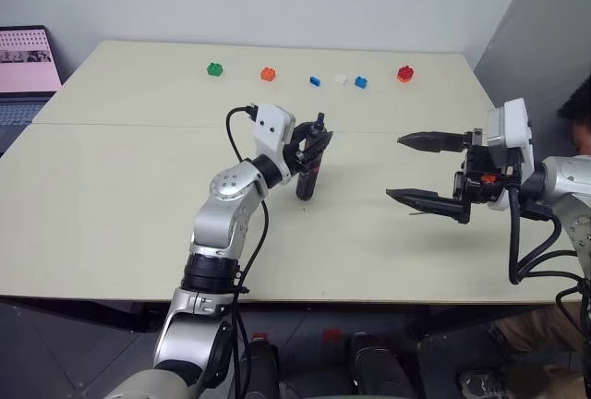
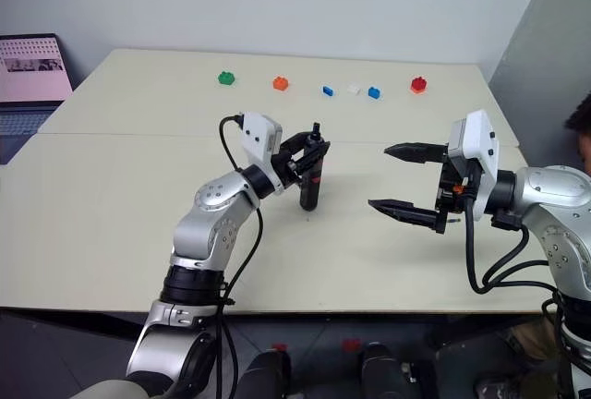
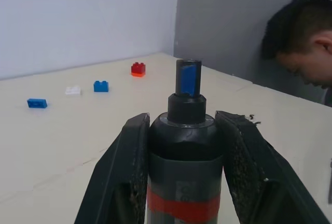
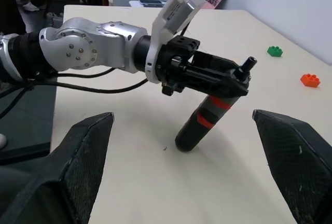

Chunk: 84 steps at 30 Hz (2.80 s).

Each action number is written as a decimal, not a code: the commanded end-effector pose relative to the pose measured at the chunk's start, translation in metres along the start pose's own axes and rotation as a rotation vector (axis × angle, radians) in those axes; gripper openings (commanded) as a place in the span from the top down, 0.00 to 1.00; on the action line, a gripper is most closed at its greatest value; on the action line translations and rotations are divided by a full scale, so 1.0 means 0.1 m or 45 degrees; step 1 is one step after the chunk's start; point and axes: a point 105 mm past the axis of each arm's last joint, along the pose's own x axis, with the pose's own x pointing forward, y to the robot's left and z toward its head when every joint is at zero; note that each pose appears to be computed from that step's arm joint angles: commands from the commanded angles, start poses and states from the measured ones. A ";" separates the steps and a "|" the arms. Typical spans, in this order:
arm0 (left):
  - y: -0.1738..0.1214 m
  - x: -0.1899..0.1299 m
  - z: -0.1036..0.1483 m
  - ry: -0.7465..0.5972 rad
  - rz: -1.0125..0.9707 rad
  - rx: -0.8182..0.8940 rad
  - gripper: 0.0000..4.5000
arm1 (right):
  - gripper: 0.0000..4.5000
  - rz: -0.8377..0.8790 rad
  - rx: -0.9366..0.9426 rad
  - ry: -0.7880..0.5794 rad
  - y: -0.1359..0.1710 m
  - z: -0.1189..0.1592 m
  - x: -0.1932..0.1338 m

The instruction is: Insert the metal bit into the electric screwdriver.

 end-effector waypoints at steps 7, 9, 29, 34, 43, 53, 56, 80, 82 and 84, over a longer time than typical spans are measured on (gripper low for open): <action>0.00 -0.32 -0.07 0.046 -0.008 0.100 0.64 | 0.00 0.032 -0.065 0.034 0.00 0.05 0.00; 0.05 -0.36 -0.06 0.060 0.007 0.118 0.64 | 0.00 0.044 -0.066 0.058 -0.01 0.02 -0.01; 0.07 -0.40 -0.09 0.078 0.035 0.164 0.64 | 0.00 0.365 -0.301 1.087 -0.67 -1.02 -0.39; 0.10 -0.42 -0.08 0.073 0.065 0.166 0.64 | 0.00 0.473 -0.307 1.245 -0.80 -1.31 -0.36; 0.14 -0.48 -0.07 0.078 0.102 0.169 0.64 | 0.00 0.485 -0.270 1.327 -0.89 -1.55 -0.26; 0.16 -0.50 -0.08 0.086 0.122 0.171 0.64 | 0.49 0.481 -0.205 1.363 -0.91 -1.58 -0.21; 0.17 -0.50 -0.08 0.088 0.126 0.170 0.64 | 0.65 0.478 -0.201 1.381 -0.91 -1.60 -0.22; -0.16 -0.37 0.35 -0.094 -0.016 0.073 0.64 | 1.00 0.235 -0.199 0.506 -0.89 -0.60 -0.01; -0.22 -0.34 0.40 -0.118 -0.029 0.049 0.64 | 1.00 0.160 -0.173 0.355 -0.82 -0.44 0.00; -0.23 -0.32 0.45 -0.143 -0.023 0.014 0.64 | 1.00 0.100 -0.136 0.241 -0.74 -0.31 0.01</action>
